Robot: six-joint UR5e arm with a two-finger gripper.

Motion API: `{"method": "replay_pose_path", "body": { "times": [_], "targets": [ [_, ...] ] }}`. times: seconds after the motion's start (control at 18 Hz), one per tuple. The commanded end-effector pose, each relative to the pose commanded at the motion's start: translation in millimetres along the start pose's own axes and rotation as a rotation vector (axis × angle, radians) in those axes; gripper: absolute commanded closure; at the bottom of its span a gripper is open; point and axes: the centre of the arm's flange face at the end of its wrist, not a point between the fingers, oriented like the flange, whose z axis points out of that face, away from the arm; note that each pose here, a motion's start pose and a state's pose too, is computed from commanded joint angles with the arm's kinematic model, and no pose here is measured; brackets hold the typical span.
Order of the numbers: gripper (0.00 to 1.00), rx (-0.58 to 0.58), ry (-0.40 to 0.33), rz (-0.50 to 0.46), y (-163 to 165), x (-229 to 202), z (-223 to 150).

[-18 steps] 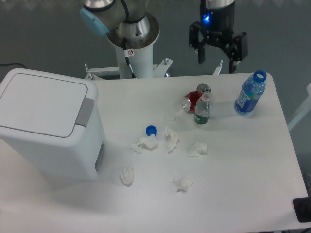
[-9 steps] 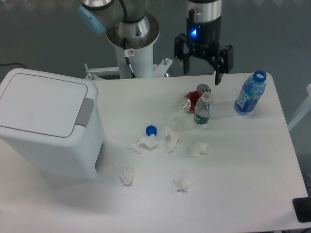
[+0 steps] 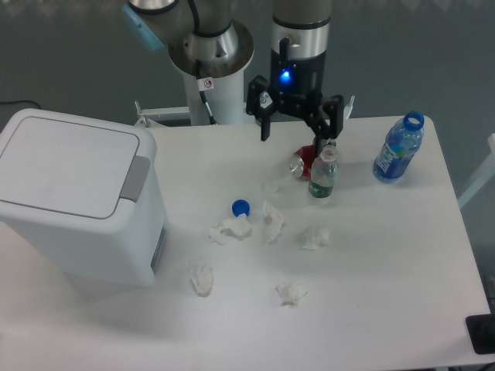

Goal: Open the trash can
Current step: 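Move the open gripper from its start pose toward the white trash can, then lower the open gripper over the lid of the white trash can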

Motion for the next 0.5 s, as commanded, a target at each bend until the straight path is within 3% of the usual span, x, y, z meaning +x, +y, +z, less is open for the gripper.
{"method": "replay_pose_path", "body": {
  "times": [0.28, 0.5],
  "targets": [
    [0.0, 0.069, 0.042, -0.155, -10.7, 3.3, -7.9],
    [0.0, 0.127, 0.068, -0.219, -21.1, 3.3, -14.7]
  ]
}}
